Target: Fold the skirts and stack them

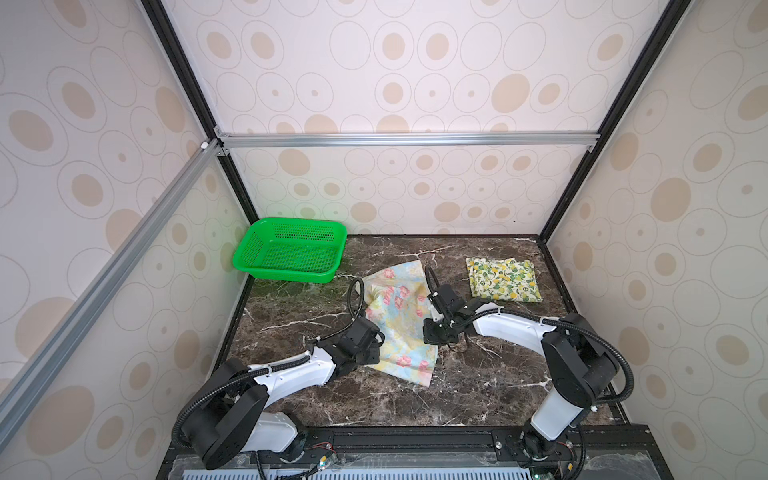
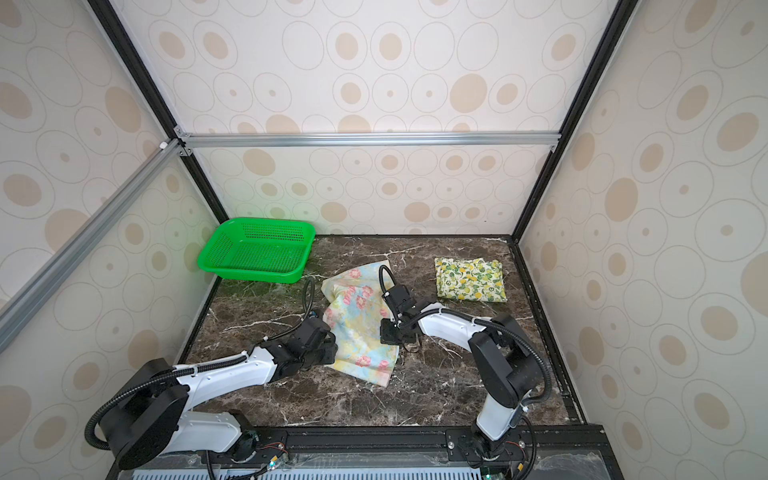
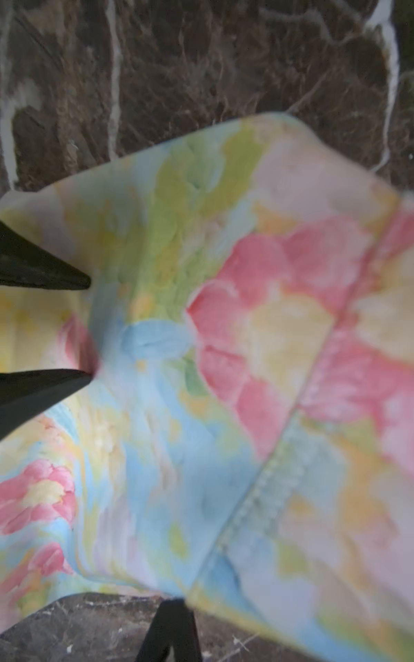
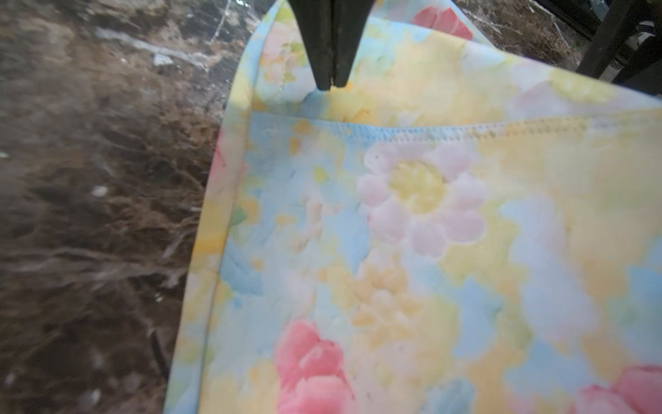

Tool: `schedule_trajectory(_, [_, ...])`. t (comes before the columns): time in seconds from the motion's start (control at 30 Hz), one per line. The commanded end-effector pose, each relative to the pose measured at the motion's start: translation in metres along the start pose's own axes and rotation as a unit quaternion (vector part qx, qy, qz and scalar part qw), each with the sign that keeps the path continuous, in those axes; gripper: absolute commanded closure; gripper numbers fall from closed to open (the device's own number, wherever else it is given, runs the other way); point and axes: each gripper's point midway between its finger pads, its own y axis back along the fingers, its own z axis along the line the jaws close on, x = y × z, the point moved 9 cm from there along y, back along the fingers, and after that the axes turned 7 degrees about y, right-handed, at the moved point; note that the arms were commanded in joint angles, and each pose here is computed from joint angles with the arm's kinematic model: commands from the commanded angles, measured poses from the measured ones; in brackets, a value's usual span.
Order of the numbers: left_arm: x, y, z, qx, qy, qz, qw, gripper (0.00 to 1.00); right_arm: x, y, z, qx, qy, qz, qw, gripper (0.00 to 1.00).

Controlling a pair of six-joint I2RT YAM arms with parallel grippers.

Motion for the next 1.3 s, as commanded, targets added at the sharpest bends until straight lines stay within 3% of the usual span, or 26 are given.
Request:
schedule_trajectory(0.0, [0.003,-0.002,-0.005,0.030,0.019,-0.003,0.999,0.63,-0.002,-0.016,-0.003,0.004,-0.015,0.002,1.000,0.96])
schedule_trajectory(0.2, [0.033,-0.011,-0.019,0.059,0.024,0.036,0.997,0.64,-0.023,-0.036,-0.008,0.062,0.007,0.012,0.998,0.98])
schedule_trajectory(0.47, [0.065,-0.031,-0.061,0.120,0.020,0.081,0.989,0.66,-0.077,-0.049,-0.031,0.057,0.000,-0.009,0.998,0.99])
schedule_trajectory(0.6, [0.061,-0.036,-0.096,0.153,0.000,0.094,0.984,0.68,-0.097,-0.026,-0.045,0.060,0.003,-0.038,0.998,0.98])
schedule_trajectory(0.7, [0.042,-0.020,-0.114,0.166,-0.011,0.067,0.984,0.67,-0.098,0.004,-0.042,0.077,0.030,-0.054,0.995,0.96])
schedule_trajectory(0.77, [0.023,-0.003,-0.118,0.161,-0.020,0.042,0.986,0.64,-0.091,0.023,-0.040,0.073,0.037,-0.060,0.995,0.88])
schedule_trajectory(0.97, [-0.027,0.046,-0.076,0.120,0.011,-0.028,0.992,0.46,-0.046,0.057,-0.024,0.030,0.037,-0.073,0.996,0.62])
schedule_trajectory(1.13, [-0.032,0.067,-0.021,0.056,0.035,-0.048,0.997,0.25,-0.005,0.064,0.002,0.028,0.087,-0.049,0.995,0.54])
schedule_trajectory(1.27, [-0.026,0.066,0.010,0.013,0.056,-0.047,0.997,0.19,0.024,0.052,0.024,0.003,0.113,-0.011,0.994,0.50])
